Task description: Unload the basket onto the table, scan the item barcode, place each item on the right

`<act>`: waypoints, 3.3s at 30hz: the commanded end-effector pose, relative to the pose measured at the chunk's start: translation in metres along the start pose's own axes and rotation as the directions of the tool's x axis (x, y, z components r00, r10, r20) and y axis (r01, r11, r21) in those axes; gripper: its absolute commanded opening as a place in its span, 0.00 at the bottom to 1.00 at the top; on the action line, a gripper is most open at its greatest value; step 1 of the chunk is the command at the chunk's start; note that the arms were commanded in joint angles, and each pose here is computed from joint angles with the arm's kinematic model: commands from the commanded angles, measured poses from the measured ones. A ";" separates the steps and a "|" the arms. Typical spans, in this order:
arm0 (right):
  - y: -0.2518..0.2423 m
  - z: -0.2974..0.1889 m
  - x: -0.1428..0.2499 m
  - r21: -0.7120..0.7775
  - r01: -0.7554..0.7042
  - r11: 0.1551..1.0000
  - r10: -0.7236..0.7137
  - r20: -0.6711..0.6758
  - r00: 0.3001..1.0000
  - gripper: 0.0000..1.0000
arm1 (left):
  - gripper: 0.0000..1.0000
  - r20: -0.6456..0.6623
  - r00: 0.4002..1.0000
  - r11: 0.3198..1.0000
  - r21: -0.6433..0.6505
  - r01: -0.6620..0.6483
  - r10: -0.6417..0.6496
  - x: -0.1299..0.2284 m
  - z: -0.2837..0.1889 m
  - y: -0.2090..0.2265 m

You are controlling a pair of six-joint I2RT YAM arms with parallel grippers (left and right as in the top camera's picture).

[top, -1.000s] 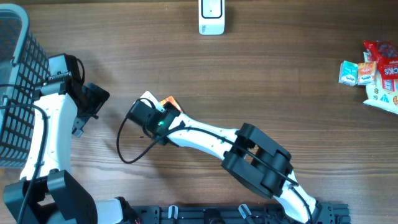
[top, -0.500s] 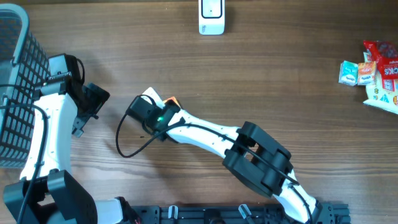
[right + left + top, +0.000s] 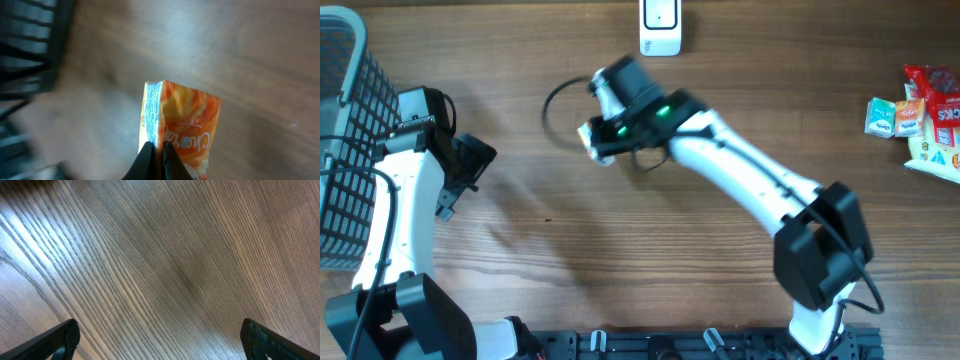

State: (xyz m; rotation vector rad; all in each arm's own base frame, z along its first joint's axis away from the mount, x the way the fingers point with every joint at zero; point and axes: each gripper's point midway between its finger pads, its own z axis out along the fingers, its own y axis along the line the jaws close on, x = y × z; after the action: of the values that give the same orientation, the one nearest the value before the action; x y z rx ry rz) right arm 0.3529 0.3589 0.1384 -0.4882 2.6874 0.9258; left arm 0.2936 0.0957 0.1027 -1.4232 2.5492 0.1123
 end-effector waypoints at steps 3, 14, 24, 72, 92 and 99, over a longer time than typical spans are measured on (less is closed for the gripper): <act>0.012 -0.004 0.058 -0.422 -0.261 0.868 0.129 -0.316 0.940 0.04 | 1.00 0.025 0.999 1.000 -0.001 0.023 -0.023 -0.007 -0.005 0.000; -0.028 0.038 0.135 -0.363 -0.582 0.728 0.394 -0.473 0.788 0.04 | 1.00 0.025 0.999 1.000 -0.001 0.023 -0.023 -0.007 -0.005 0.000; -0.081 0.048 0.132 -0.246 -0.557 0.793 0.474 -0.325 0.818 0.08 | 1.00 0.020 1.000 1.000 -0.006 0.022 -0.022 -0.006 -0.004 0.001; -0.066 0.033 0.151 -0.124 0.160 0.979 -0.194 -0.344 0.919 0.64 | 1.00 0.030 0.999 1.000 0.005 0.025 -0.025 -0.009 -0.005 -0.001; -0.036 0.024 0.176 -0.286 -0.040 0.957 -0.098 -0.451 0.887 0.55 | 1.00 0.026 0.999 1.000 0.001 0.024 -0.024 -0.008 -0.005 0.000; -0.060 0.035 0.166 -0.138 0.000 0.990 -0.058 -0.419 0.906 0.64 | 1.00 0.028 0.999 1.000 0.002 0.024 -0.024 -0.008 -0.005 -0.001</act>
State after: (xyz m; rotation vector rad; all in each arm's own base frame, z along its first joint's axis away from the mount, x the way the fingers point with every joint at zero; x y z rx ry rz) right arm 0.2225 0.3072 0.0375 -0.9303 2.9176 1.2534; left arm 0.2943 0.0965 0.1030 -1.4212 2.5451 0.1151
